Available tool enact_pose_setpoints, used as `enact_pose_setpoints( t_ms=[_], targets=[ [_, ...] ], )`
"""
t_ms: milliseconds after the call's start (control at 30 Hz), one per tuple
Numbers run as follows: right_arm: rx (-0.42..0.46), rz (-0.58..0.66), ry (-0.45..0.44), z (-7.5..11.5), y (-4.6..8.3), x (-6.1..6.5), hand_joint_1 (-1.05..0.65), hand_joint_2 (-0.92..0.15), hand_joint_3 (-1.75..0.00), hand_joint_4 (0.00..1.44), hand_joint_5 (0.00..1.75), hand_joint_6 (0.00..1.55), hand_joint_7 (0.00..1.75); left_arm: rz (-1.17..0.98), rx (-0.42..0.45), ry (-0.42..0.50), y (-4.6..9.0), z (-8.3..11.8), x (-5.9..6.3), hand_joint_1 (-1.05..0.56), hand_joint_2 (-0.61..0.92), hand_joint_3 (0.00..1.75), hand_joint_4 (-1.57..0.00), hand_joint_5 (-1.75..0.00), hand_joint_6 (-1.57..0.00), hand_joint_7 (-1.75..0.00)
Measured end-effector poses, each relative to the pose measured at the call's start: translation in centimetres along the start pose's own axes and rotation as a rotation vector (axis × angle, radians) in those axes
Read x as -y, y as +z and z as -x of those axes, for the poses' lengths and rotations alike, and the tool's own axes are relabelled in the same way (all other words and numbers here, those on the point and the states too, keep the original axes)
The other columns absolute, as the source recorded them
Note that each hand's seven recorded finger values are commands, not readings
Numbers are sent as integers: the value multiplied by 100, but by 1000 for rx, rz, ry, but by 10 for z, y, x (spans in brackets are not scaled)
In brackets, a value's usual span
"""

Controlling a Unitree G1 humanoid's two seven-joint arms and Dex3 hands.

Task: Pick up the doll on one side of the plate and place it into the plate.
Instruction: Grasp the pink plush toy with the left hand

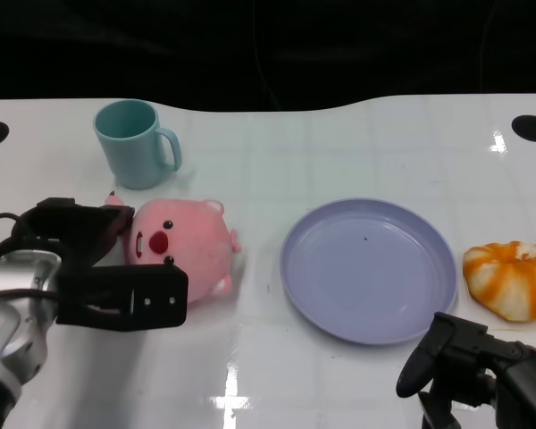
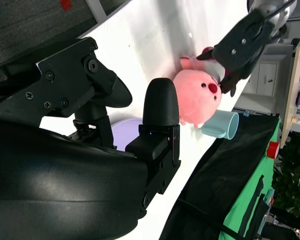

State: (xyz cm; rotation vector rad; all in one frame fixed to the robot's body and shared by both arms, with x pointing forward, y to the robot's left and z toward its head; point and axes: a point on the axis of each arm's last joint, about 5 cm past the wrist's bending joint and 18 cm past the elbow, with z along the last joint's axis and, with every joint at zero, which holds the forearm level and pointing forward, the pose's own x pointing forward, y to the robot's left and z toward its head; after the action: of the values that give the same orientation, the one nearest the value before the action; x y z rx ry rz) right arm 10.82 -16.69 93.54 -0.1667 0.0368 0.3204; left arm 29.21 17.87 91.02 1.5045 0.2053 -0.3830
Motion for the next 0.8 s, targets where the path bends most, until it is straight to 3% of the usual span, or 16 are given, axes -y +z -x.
enact_pose_setpoints(
  t_ms=[467,533,600,667,733,800],
  targets=[
    [-2,-2,-3,5,2,-1,-7,-65,-107,63,172,57,145,22,-54,-52,15,-29,6,-57,91,1,-35,-13,-42,-3],
    [-3,-2,-3,6,2,-1,-6,-65,-107,63,172,57,145,58,-62,-69,17,-31,6,-44,92,7,-72,-14,-78,-7],
    [1,-1,-3,6,3,-1,-5,-65,-107,63,173,57,146,94,-70,-83,17,-33,6,-39,92,8,-93,-18,-97,-11],
    [4,0,-3,6,3,-1,-5,-65,-108,63,173,57,146,117,-72,-91,18,-34,5,-38,92,9,-100,-21,-103,-12],
    [4,0,-3,6,3,-1,-5,-65,-108,63,173,57,146,130,-66,-95,18,-34,7,-30,92,14,-81,-113,-116,-26],
    [2,-1,-4,7,3,-1,-6,-64,-108,63,173,57,146,143,-59,-88,17,-33,9,-27,92,19,-73,-138,-112,-36]
  ],
)
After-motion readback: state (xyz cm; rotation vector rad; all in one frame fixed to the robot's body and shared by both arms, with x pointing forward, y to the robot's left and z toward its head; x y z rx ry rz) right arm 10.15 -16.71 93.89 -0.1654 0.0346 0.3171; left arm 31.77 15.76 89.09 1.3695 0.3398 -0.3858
